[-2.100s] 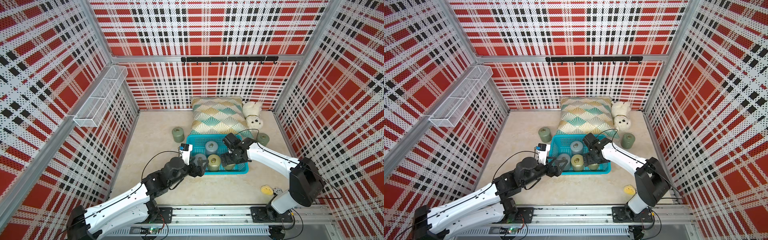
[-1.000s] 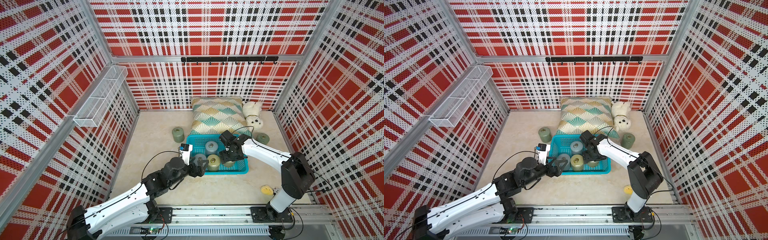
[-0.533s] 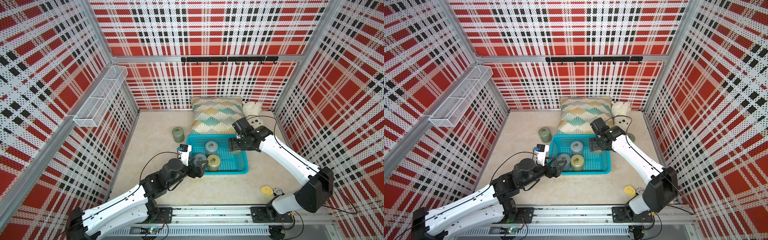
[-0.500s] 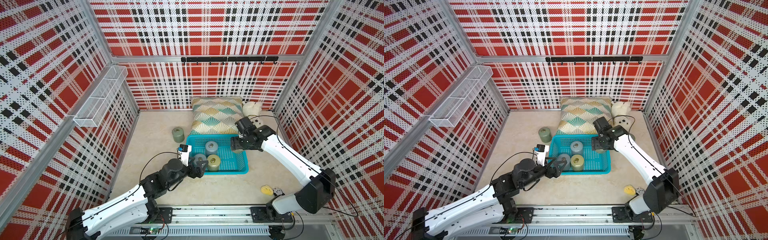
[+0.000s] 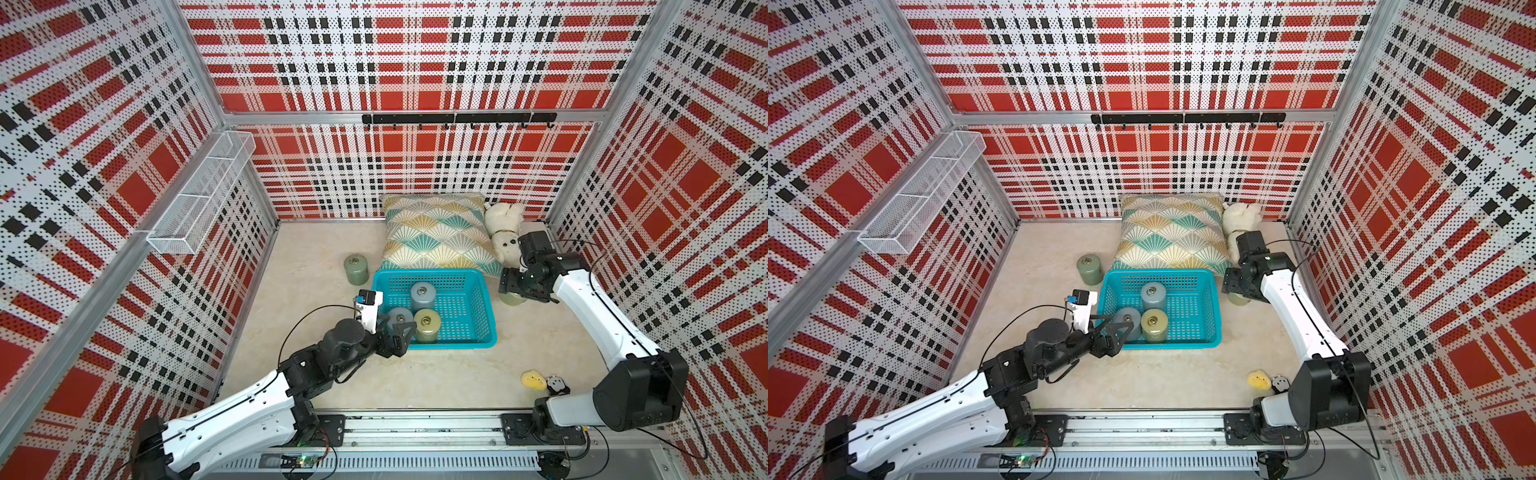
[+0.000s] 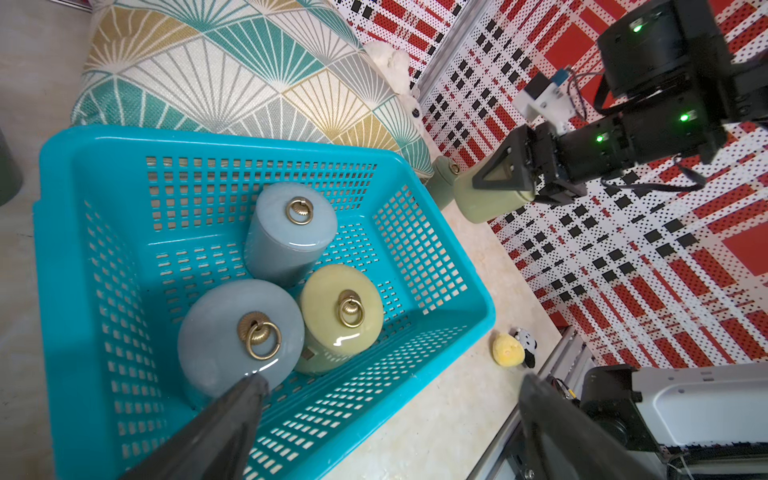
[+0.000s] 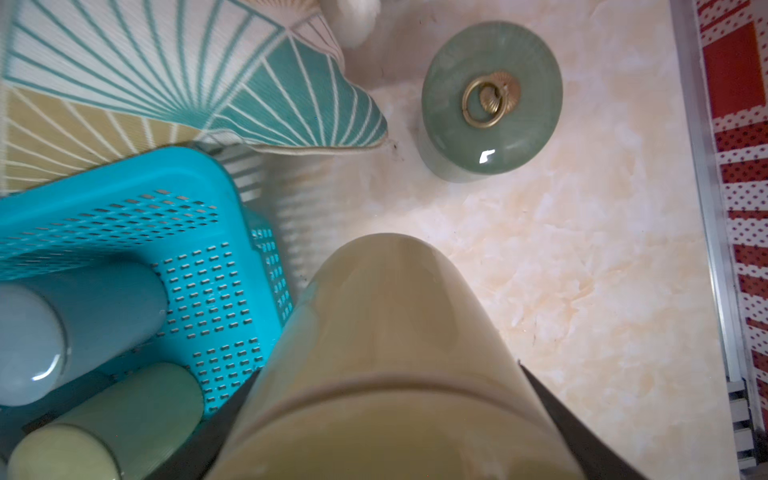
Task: Take the tea canister out of the basket
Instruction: Place the tea canister at the center of the board.
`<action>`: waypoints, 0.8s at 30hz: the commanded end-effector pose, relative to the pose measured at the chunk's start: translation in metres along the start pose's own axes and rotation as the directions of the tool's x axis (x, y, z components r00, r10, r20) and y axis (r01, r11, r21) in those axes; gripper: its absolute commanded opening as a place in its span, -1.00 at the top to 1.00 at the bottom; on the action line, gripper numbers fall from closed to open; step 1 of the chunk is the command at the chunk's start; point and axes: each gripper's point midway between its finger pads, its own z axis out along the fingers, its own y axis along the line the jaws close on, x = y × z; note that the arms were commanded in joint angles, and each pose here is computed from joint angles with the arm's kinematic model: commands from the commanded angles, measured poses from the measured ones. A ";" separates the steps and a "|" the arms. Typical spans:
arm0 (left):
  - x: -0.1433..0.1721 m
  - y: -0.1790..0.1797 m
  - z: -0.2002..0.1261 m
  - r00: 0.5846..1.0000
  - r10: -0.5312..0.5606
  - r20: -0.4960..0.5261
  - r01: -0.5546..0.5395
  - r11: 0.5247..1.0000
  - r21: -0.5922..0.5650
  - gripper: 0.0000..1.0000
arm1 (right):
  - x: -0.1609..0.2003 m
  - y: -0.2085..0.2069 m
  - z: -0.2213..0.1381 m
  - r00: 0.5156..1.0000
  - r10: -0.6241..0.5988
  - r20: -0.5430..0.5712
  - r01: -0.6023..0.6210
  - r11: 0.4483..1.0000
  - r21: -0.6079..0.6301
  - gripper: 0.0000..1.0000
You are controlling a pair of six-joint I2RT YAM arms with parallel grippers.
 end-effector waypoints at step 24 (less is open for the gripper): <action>0.002 -0.001 -0.002 1.000 0.018 0.013 -0.018 1.000 0.002 -0.98 | -0.013 0.005 0.116 0.996 0.040 -0.078 -0.034 0.996 0.078 -0.21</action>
